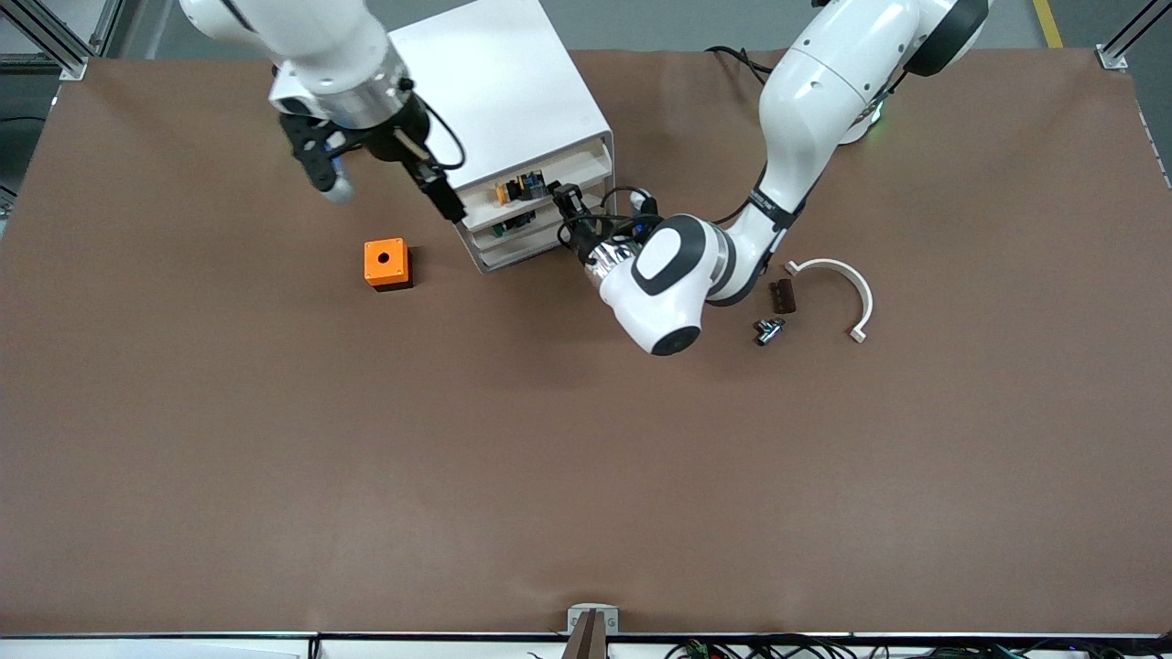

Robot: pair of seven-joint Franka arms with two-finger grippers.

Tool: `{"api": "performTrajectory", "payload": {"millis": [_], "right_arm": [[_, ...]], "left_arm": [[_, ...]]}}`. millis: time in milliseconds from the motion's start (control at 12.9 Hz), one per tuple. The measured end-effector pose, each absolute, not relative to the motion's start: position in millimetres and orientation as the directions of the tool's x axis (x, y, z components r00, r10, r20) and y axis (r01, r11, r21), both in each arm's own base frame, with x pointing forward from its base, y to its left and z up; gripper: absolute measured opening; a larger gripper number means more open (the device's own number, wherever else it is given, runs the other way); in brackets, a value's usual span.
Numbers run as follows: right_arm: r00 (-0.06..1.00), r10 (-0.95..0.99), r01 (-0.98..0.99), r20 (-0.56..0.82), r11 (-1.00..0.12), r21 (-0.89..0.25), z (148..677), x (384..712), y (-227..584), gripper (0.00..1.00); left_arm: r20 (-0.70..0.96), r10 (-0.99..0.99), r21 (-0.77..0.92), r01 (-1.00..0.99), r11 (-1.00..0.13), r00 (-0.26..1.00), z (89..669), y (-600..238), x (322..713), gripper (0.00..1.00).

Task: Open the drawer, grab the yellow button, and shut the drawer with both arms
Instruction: 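Pull the drawer open with the left gripper while the right gripper approaches, then grasp the yellow button in the drawer with the right gripper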

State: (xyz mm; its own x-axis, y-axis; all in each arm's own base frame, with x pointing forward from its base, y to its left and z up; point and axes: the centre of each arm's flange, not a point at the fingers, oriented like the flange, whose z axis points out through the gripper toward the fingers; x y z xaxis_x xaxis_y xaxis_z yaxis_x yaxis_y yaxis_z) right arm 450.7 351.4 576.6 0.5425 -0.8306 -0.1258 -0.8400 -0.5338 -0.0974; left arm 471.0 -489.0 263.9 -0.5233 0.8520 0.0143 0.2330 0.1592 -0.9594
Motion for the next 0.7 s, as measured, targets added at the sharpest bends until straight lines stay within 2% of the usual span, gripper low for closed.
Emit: {"api": "performTrajectory", "payload": {"millis": [311,467,544,700], "right_arm": [[0.506,-0.860,-0.862,-0.070,-0.499,-0.094,542,437,401,1.00],[0.483,-0.875,-0.874,-0.037,-0.478,-0.091,521,421,432,1.00],[0.475,-0.880,-0.877,-0.024,-0.471,-0.095,511,412,446,1.00],[0.454,-0.891,-0.885,0.007,-0.452,-0.109,491,398,470,1.00]], "left_arm": [[-0.037,0.814,-0.951,0.270,0.149,-0.579,270,-454,513,0.14],[-0.044,0.804,-0.948,0.279,0.154,-0.593,270,-445,523,0.14],[-0.047,0.802,-0.947,0.283,0.154,-0.595,268,-442,525,0.19],[-0.053,0.799,-0.946,0.287,0.152,-0.599,263,-437,529,0.41]]}}
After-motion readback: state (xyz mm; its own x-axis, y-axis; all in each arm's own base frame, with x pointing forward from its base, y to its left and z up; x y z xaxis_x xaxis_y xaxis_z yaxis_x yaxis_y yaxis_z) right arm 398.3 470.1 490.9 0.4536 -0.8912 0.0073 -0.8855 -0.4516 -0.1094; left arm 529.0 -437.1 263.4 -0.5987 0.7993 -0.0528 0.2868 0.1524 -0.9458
